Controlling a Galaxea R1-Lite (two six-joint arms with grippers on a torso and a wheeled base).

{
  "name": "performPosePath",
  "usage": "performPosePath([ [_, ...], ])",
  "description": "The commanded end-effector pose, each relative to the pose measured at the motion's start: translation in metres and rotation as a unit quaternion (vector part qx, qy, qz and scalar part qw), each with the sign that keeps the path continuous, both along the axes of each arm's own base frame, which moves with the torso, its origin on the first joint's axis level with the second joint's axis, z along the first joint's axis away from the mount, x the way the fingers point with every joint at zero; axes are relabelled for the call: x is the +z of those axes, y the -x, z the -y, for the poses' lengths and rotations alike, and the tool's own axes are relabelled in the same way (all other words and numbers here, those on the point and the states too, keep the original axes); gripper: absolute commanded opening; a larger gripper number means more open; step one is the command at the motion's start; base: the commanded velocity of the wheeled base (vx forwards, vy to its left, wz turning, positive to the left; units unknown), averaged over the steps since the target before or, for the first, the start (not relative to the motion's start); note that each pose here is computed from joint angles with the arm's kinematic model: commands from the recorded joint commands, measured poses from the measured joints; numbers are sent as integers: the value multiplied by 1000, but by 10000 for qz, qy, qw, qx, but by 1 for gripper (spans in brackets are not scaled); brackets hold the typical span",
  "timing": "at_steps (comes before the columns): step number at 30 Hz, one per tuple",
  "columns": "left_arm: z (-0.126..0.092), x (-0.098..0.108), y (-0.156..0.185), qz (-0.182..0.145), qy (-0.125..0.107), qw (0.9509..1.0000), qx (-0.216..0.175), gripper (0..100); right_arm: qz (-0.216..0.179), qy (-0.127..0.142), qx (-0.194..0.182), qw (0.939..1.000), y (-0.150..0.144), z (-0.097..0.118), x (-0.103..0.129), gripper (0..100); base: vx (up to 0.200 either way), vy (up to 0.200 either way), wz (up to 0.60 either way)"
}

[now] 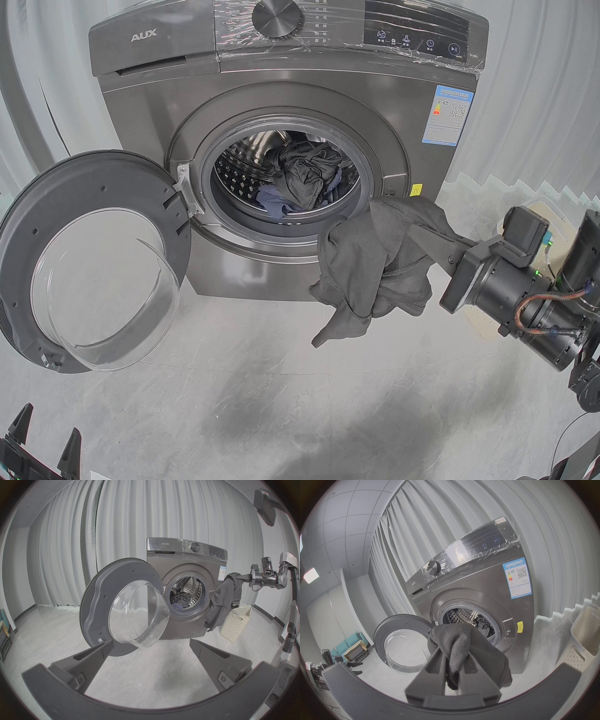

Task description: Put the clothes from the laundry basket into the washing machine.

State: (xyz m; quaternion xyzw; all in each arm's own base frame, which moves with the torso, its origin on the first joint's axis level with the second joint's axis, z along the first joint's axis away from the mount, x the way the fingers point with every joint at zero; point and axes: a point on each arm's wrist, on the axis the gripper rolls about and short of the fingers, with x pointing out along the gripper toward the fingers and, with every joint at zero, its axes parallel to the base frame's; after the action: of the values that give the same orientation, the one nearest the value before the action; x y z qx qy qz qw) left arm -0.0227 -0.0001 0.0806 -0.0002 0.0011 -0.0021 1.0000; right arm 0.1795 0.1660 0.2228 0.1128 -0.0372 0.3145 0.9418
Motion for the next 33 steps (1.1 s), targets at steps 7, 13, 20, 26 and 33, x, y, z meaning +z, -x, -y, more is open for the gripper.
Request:
performPosePath([
  [7,0,-5,0,3,21,10000,52,100,-120,18,177,9998,-20,-32,-13,0,0,86,0],
  [13,0,-5,0,3,-25,10000,29,100,57,-163,295,9994,-31,-55,-13,0,0,0,0],
  [20,1,-5,0,40,-294,9994,-170,100,194,-306,426,9984,-36,-72,-13,0,0,0,0],
  [26,1,-3,0,100,-249,9995,-176,100,309,-430,404,9978,-42,-79,-15,0,0,0,0],
  [33,6,83,-14,406,-66,9912,-1255,100,323,-448,382,9977,-49,-85,-17,0,0,0,0],
])
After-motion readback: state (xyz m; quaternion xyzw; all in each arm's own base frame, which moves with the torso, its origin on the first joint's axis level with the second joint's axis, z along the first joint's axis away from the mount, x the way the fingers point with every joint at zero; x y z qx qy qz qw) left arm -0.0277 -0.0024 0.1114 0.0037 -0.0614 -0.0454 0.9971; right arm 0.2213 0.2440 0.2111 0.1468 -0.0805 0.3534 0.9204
